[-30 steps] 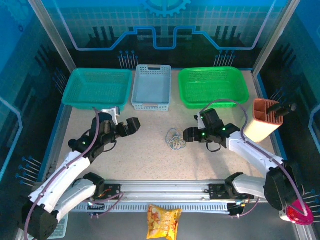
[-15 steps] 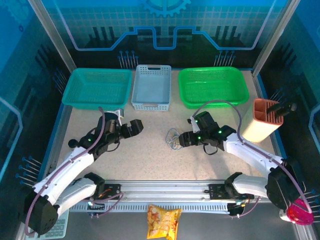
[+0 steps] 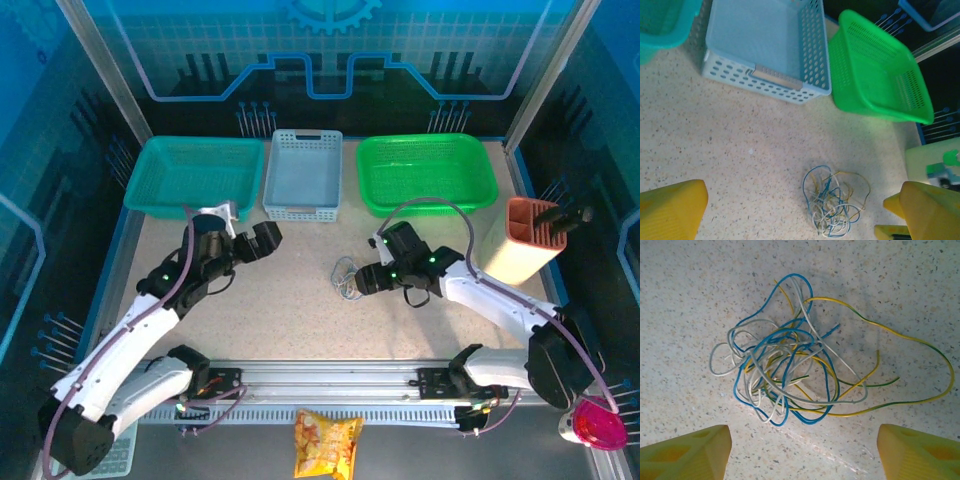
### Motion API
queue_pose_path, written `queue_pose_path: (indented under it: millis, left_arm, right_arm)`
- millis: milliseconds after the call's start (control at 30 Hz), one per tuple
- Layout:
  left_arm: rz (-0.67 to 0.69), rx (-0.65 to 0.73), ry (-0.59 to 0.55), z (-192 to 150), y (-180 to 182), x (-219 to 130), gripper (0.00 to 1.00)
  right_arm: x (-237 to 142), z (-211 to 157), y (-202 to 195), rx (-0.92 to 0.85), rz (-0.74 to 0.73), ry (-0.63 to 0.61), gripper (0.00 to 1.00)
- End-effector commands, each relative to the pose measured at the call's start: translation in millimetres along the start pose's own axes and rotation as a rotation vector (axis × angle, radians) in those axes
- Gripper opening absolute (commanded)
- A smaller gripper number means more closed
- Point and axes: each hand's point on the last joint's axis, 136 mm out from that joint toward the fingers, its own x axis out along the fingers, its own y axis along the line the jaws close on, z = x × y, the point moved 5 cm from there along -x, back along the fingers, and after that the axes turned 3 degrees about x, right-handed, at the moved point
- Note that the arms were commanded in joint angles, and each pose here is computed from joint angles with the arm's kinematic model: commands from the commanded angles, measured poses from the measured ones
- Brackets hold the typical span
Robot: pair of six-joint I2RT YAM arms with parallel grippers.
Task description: Untangle the cables
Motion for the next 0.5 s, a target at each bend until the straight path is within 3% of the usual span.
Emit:
queue_pose_path:
  millis: [0, 467]
  left_arm:
    - [-0.003, 0.002, -0.031, 8.7, -6.5, -11.7, 0.99]
    - [-0.020, -0.017, -0.012, 6.5, -8.6, -9.6, 0.99]
  right_arm:
    - [-3.4, 8.2, 3.0, -0.039, -0.028, -0.008, 0.76]
    - [18.8, 24.6, 10.0, -0.080, -0.013, 0.023, 0.69]
